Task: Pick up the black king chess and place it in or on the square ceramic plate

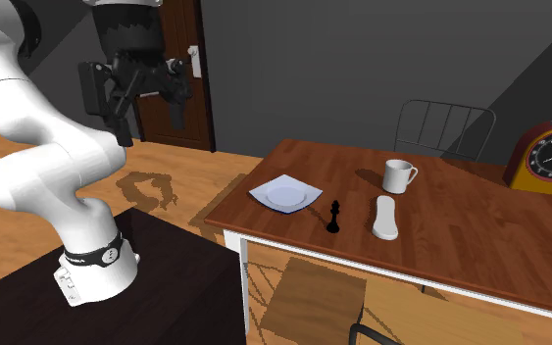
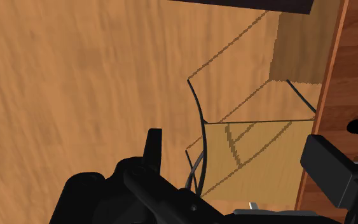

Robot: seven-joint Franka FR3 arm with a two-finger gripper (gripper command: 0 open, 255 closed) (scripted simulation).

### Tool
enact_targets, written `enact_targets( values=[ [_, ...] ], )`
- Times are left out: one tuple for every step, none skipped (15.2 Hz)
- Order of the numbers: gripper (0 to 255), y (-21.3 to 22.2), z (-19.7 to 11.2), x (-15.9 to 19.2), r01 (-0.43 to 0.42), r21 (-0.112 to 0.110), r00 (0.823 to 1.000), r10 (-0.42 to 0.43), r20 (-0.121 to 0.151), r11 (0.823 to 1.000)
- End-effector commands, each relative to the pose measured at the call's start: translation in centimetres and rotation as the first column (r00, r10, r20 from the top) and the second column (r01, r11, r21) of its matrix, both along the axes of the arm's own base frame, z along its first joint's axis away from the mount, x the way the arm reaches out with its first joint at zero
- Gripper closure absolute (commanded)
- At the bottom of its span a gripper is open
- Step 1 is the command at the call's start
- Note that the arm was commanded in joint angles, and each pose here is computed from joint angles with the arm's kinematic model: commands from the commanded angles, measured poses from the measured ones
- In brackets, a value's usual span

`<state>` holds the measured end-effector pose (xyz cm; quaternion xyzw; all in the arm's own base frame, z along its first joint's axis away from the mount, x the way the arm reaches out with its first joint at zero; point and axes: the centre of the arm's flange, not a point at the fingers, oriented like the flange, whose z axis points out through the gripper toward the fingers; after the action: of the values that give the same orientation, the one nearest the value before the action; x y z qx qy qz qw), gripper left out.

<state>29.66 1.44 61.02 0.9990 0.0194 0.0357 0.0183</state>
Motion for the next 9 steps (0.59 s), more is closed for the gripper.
enact_targets(
  values=[
    [0,0.0,0.0,0.0,0.000,0.000,1.000,0.000,0.000,1.000],
    [0,0.9,-0.7,0.6,-0.001,0.003,1.000,0.001,-0.005,1.000],
    [0,1.8,-1.4,1.2,-0.001,0.006,1.000,0.002,-0.010,1.000],
    [0,2.8,-2.1,1.8,-0.002,0.009,1.000,0.002,-0.015,1.000],
    [0,3.7,-2.8,2.4,-0.003,0.012,1.000,0.003,-0.020,1.000],
    [0,4.6,-3.6,3.0,-0.004,0.014,1.000,0.004,-0.025,1.000],
    [0,5.6,-4.3,3.6,-0.004,0.017,1.000,0.005,-0.030,1.000],
    [0,6.5,-5.0,4.2,-0.005,0.020,0.999,0.006,-0.035,1.000],
    [0,7.4,-5.7,4.8,-0.006,0.023,0.999,0.006,-0.040,1.000]
  ],
)
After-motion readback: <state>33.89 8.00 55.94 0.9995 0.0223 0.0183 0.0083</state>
